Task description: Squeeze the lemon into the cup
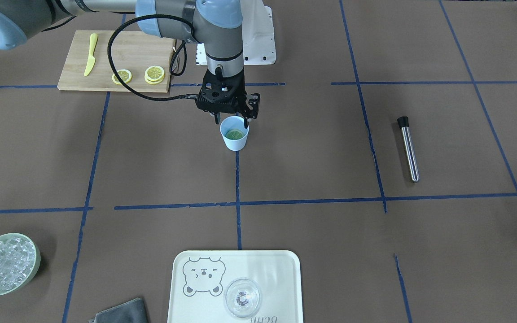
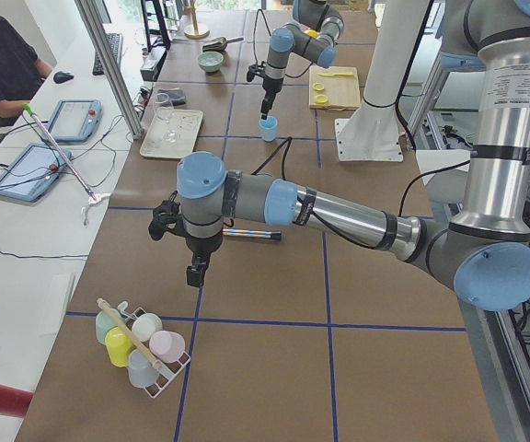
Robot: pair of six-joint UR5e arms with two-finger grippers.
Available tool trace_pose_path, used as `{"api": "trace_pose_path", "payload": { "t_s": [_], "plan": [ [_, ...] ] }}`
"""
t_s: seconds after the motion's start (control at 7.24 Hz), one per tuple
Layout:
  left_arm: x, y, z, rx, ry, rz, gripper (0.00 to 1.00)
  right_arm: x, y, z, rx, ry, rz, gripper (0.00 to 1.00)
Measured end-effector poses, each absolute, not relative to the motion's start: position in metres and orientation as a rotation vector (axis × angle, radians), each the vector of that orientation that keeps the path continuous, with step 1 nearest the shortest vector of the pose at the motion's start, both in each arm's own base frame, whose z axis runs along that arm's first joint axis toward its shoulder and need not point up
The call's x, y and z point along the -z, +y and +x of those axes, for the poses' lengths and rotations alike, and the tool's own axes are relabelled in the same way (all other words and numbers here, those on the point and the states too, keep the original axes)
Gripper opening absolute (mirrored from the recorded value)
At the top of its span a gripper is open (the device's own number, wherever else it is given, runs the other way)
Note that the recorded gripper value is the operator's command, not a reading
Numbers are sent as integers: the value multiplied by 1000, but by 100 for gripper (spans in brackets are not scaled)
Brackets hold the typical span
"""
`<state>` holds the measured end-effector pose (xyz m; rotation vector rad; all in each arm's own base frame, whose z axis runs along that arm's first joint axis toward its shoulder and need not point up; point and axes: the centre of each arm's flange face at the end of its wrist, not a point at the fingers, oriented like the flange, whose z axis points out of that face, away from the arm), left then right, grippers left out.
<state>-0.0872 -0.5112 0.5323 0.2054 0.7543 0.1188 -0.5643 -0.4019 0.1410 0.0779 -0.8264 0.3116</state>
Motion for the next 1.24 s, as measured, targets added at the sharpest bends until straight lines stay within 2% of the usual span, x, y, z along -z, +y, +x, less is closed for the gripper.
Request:
{"api": "trace_pose_path", "payload": {
  "t_s": [0.55,0.97,1.24],
  "plan": [
    [-518,-519,-85,-66,760,210,100,-149,-411,-522,-303,-853,66,100],
    [-484,-540,-22,-101,777,214,100,-224,-453,-408,-175,-807,130,100],
    [-449,-544,46,-99,814,187,100,-306,-489,-334,-26,-688,186,100]
  ]
}}
